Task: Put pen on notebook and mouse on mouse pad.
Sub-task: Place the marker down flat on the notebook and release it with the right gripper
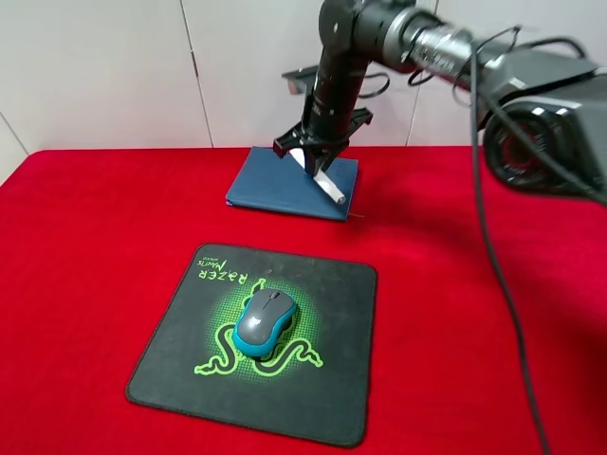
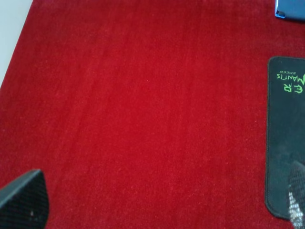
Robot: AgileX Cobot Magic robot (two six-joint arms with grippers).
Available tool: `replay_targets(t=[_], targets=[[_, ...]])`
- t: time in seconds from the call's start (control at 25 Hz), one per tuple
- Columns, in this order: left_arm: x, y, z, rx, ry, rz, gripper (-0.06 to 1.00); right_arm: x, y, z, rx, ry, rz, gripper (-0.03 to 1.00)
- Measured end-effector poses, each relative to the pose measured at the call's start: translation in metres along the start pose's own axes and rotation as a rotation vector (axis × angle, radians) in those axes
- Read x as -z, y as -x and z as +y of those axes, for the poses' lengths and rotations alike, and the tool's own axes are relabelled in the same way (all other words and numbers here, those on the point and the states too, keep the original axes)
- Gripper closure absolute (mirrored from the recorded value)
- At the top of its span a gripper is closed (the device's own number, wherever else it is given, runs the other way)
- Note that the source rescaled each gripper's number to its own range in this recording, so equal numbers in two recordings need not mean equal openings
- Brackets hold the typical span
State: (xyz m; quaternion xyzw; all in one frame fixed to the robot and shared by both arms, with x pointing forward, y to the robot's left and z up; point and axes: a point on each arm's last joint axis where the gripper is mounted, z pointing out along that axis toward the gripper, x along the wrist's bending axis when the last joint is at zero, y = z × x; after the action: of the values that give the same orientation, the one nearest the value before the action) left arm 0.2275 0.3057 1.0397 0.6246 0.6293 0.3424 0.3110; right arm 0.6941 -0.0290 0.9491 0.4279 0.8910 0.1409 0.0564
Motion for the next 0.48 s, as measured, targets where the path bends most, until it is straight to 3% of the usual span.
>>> replay_targets(t=[0.2, 0.48], targets=[[0.000, 0.000, 0.000, 0.000, 0.001, 0.000, -0.05, -0.025, 0.001, -0.002, 0.002, -0.008, 0.001, 0.97], [0.000, 0.000, 0.000, 0.000, 0.001, 0.000, -0.05, -0.022, 0.002, 0.010, 0.000, 0.110, -0.010, 0.97]])
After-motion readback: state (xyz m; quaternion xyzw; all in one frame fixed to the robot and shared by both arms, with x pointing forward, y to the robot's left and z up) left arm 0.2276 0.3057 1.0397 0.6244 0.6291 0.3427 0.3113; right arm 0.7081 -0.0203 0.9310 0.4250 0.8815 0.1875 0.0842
